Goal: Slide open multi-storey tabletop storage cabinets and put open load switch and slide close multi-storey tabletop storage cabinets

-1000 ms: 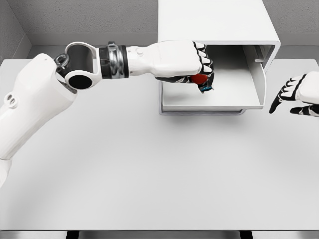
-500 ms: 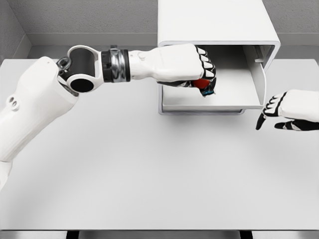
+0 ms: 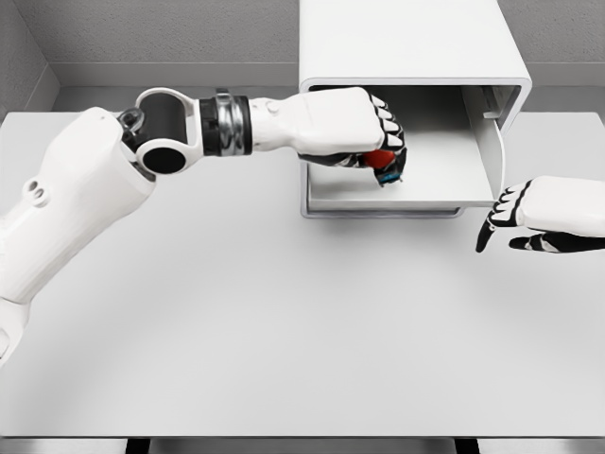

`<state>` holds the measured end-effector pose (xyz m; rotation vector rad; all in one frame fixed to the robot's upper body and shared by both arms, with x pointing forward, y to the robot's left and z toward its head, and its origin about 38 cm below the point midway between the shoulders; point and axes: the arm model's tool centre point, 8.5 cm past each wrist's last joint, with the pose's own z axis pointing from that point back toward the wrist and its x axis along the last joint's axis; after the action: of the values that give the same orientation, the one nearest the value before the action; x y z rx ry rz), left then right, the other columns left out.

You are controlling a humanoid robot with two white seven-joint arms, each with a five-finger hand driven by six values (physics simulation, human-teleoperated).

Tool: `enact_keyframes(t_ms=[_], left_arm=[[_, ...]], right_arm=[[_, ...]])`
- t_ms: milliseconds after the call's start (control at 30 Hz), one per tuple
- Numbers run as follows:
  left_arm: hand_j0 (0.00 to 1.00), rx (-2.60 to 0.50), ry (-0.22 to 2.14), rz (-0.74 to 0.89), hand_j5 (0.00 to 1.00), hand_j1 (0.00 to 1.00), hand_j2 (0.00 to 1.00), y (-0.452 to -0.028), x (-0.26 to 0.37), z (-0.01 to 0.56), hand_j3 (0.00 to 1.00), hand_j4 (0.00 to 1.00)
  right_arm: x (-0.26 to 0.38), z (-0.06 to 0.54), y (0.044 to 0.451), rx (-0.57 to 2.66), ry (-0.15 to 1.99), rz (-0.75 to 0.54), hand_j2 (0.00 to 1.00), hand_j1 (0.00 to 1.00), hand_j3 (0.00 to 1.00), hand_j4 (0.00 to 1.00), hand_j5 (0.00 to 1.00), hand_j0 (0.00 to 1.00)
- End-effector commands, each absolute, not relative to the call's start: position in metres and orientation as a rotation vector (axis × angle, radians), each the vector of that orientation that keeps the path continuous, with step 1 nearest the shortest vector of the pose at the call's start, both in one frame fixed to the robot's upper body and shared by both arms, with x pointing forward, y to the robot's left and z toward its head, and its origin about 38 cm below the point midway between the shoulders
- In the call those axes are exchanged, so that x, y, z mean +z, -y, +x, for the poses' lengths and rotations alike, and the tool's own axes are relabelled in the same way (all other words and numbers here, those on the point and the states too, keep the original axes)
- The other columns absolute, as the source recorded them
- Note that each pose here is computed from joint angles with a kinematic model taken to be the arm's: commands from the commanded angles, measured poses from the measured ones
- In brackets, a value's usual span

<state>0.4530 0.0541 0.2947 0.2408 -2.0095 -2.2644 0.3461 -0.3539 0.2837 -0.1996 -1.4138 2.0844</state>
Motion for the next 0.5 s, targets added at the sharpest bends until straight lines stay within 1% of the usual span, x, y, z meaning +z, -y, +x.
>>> enact_keyframes(t_ms=[0, 333, 467], left_arm=[[1.0, -2.252, 2.02, 0.228, 1.0, 1.0, 1.0, -0.05, 0.296, 0.453, 1.0, 1.0], [1.0, -2.243, 2.038, 0.224, 1.0, 1.0, 1.0, -0.05, 0.299, 0.451, 1.0, 1.0], [1.0, -2.249, 2.057, 0.222, 1.0, 1.0, 1.0, -0.049, 0.303, 0.447, 1.0, 1.0]], right_arm=[[0.285, 0.346, 0.354, 2.077, 1.419, -0.198, 0.58, 0.58, 0.58, 0.58, 0.58, 0.58], [0.284, 0.347, 0.353, 2.076, 1.422, -0.195, 0.57, 0.57, 0.57, 0.57, 0.57, 0.57], [0.273, 0.348, 0.342, 2.079, 1.437, -0.149, 0.56, 0.56, 0.56, 0.56, 0.56, 0.56]])
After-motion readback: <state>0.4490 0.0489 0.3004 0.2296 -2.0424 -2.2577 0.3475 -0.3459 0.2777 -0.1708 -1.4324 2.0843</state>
